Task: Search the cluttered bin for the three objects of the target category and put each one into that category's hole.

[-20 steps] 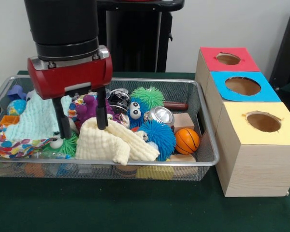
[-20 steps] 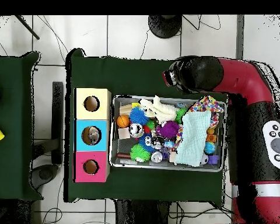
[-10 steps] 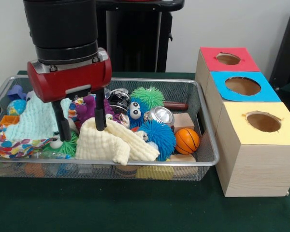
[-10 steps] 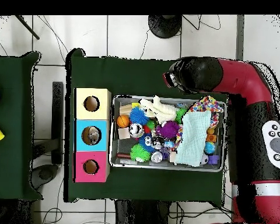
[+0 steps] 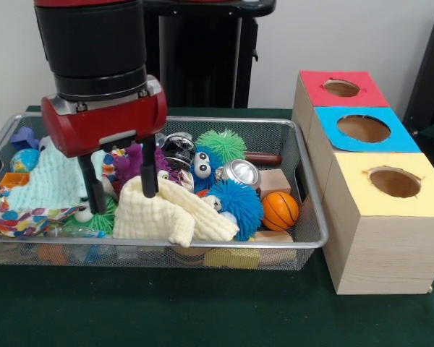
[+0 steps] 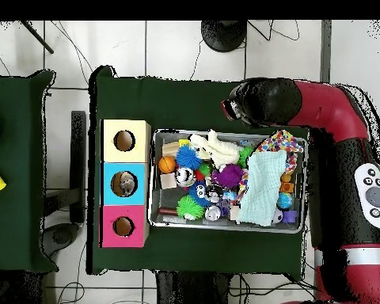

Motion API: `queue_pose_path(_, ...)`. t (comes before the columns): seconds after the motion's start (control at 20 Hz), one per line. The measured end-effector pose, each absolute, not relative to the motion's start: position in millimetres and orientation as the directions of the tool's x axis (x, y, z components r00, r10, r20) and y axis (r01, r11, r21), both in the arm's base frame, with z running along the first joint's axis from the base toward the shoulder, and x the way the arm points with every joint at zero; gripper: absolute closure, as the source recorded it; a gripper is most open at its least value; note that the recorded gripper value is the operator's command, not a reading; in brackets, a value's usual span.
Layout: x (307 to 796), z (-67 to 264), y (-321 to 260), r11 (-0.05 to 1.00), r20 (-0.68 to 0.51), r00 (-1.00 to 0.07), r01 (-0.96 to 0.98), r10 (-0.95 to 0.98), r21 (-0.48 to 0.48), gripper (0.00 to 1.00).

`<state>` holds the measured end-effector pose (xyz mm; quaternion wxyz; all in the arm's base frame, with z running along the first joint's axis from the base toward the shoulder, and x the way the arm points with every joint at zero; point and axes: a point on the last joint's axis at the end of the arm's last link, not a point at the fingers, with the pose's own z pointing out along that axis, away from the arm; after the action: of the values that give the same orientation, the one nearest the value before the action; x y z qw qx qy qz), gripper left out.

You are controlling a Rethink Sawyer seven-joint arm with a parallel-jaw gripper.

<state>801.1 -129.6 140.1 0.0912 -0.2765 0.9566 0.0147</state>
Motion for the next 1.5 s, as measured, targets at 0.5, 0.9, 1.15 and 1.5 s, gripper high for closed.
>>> queue_pose_path(0.5, 800.5, 139.0, -131.7, 0.846, -0.18, -0.83, -0.533, -0.529, -0.027, 0.0)
queue_pose_path(0.9, 798.6, 135.7, -138.3, 0.848, -0.177, -0.833, -0.529, -0.525, -0.027, 0.0)
queue_pose_path(1.15, 795.5, 129.1, -145.1, 0.85, -0.169, -0.836, -0.525, -0.522, -0.026, 0.0)
queue_pose_path(1.5, 786.8, 106.5, -152.3, 0.842, -0.135, -0.832, -0.539, -0.538, -0.036, 0.0)
